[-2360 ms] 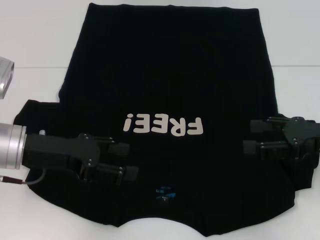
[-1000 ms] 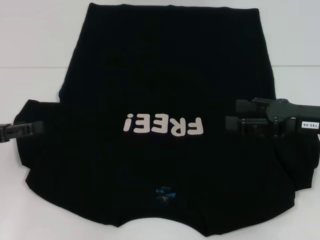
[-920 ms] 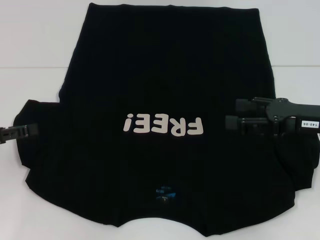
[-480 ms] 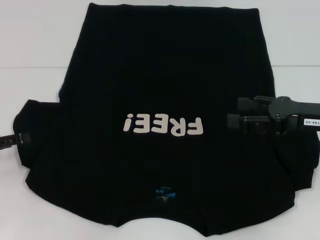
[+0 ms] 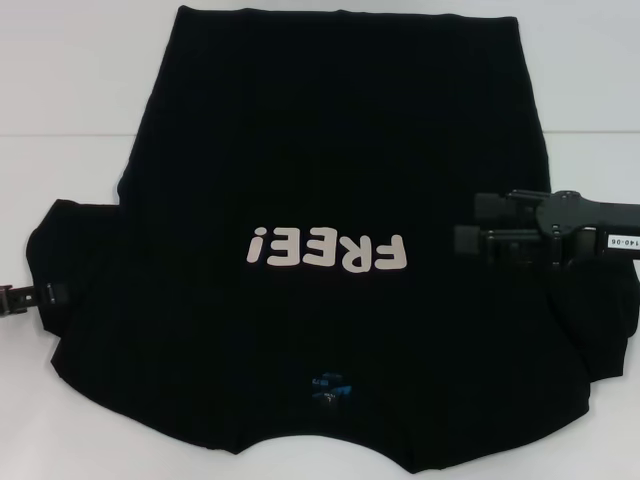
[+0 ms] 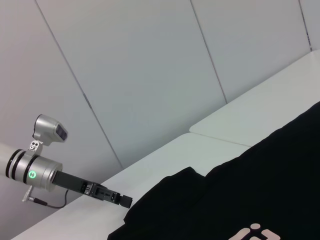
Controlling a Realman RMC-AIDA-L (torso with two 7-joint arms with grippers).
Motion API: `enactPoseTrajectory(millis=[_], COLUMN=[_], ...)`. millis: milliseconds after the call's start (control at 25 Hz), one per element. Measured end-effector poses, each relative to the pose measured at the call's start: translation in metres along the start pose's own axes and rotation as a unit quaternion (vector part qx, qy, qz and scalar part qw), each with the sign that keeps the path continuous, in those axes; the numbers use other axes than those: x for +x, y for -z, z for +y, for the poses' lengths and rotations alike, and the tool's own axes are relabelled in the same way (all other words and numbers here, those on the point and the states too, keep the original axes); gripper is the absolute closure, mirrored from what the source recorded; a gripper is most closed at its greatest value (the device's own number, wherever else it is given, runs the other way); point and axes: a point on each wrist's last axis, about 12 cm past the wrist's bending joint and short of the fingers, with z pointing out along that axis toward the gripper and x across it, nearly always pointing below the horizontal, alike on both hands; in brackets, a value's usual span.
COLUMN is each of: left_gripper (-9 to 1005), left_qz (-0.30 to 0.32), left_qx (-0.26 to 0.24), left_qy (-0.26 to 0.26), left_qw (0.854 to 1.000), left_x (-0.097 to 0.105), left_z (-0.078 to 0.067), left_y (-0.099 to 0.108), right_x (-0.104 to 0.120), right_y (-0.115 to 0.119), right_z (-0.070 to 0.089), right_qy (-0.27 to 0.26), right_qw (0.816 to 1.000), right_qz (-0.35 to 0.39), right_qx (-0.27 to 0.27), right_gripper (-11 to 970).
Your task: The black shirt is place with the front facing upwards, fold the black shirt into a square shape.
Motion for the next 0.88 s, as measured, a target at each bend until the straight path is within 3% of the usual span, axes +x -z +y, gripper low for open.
enactPoseTrajectory(millis=[800, 880], left_gripper=[183, 247], left_qz=[0.015, 0.014], left_qx=[0.001, 0.0], left_qy=[-0.022, -0.024], left_qw=[1.0, 1.0], left_x=[-0.007, -0.009], left_z=[-0.009, -0.01], left_y=[-0.012, -0.012], right_x=[-0.003, -0.004], right_y=[-0.001, 0.0], right_z=[-0.001, -0.001], right_qy=[0.002, 0.002], right_qw=[1.0, 1.0], right_qz=[-0.003, -0.004], right_qx=[0.004, 0.004], right_gripper=[46, 46])
